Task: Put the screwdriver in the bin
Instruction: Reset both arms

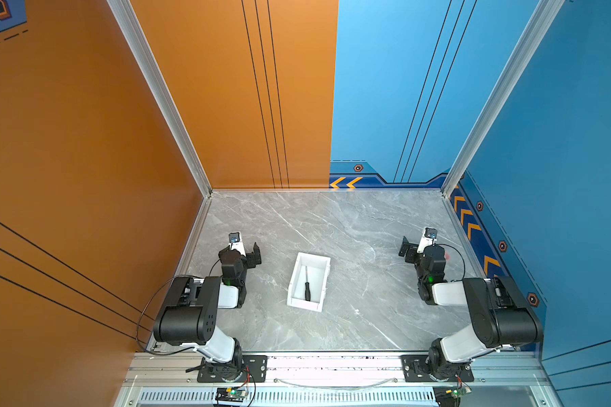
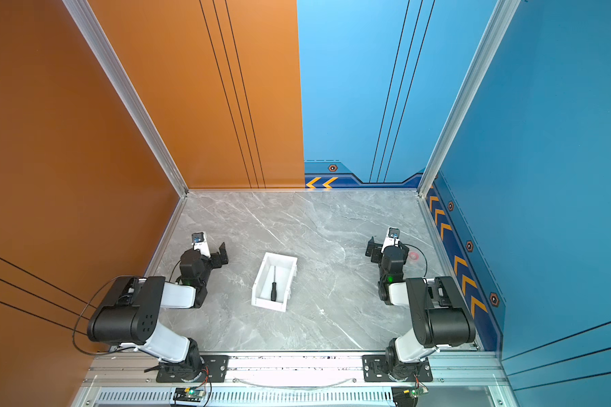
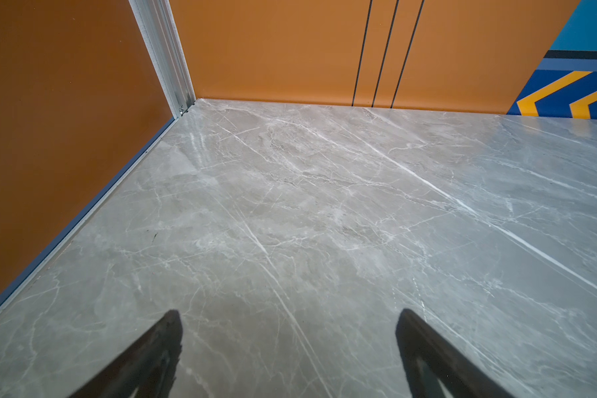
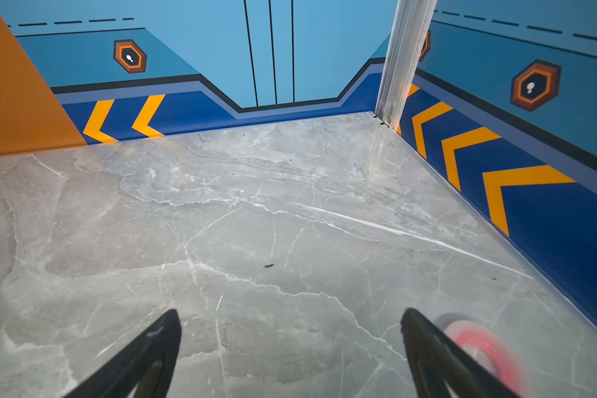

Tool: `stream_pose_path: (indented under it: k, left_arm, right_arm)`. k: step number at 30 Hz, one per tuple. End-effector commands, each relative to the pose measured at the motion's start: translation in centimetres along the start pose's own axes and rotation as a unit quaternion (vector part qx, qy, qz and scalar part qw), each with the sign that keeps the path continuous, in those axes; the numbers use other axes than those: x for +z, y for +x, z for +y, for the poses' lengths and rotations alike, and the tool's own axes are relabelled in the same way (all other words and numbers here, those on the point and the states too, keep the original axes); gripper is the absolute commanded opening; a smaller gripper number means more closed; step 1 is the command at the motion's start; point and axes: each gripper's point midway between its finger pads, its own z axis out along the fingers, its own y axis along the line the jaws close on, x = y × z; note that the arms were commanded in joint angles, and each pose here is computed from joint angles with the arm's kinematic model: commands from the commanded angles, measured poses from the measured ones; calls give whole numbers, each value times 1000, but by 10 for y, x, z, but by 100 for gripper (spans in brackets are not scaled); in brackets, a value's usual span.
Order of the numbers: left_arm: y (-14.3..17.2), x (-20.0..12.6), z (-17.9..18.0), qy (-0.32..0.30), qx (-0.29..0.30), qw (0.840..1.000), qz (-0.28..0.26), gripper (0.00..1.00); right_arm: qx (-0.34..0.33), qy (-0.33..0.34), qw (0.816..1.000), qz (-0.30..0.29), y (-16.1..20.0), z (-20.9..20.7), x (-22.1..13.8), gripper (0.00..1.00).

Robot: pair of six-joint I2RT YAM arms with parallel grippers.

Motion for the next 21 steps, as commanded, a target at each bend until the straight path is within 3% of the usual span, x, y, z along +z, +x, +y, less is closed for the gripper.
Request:
stream_pose_path:
  k: [1, 15, 16, 18, 21]
  left_arm:
    - [-2, 4, -8, 19, 11, 1000, 5, 98]
    - [-2, 3, -16, 54, 14, 998, 6, 98]
    - [-1, 1, -21, 71, 17, 997, 5, 98]
    - [0, -12, -49, 163, 42, 986, -8, 98]
    - [-2, -12, -51, 158, 51, 986, -19, 98]
  right_arm:
    - [-22, 10, 1000, 18, 9, -1, -1, 100]
    - [-21, 9, 1000, 17, 8, -1, -1, 100]
    - [-22, 8, 1000, 18, 9, -1, -1, 100]
    - [-22, 9, 1000, 18, 9, -1, -1, 100]
    - [-22, 8, 1000, 18, 9, 0, -1, 100]
